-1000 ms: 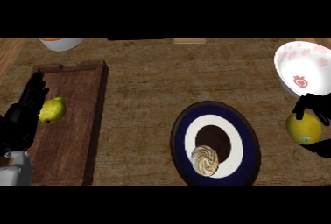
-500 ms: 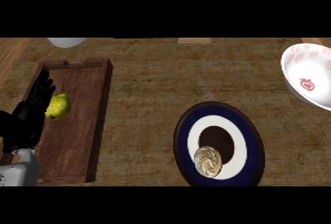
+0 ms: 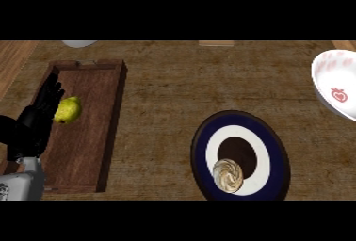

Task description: Pick the lemon from the plate and place it in the bowl

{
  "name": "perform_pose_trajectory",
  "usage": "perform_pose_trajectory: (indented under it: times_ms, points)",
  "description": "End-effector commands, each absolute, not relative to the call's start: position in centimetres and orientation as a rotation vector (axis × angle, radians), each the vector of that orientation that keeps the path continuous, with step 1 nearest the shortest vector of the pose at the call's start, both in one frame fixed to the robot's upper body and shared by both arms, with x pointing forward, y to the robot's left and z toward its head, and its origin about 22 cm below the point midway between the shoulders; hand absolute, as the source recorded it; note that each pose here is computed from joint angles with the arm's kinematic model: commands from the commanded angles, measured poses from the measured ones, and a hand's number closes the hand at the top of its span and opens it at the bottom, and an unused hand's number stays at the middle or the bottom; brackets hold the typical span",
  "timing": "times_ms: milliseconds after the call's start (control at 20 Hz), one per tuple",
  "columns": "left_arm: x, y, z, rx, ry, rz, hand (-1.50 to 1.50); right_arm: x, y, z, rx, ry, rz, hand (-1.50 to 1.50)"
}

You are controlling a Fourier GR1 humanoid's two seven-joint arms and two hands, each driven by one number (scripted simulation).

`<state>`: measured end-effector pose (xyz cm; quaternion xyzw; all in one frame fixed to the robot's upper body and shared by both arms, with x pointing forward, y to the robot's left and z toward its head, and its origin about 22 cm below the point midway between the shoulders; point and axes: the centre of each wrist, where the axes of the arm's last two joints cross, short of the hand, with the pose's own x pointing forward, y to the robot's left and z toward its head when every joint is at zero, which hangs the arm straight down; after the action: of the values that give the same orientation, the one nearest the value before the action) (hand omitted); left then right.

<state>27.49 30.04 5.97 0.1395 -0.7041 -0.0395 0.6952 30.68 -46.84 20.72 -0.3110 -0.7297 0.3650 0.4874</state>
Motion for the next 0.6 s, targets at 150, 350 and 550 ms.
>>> perform_pose_trajectory:
  times_ms: [150,350,550]
  points:
    - [28.3,28.4,6.1,0.303,-1.593,-0.098,0.00,35.5,-47.0,16.9,-0.739,-1.750,0.874,1.50]
    - [28.1,29.2,7.0,0.293,-1.598,-0.108,0.00,35.4,-49.8,17.4,-0.743,-1.750,0.833,1.50]
    - [27.8,30.2,6.1,0.279,-1.595,-0.111,0.00,36.6,-48.7,15.2,-0.761,-1.758,0.840,1.50]
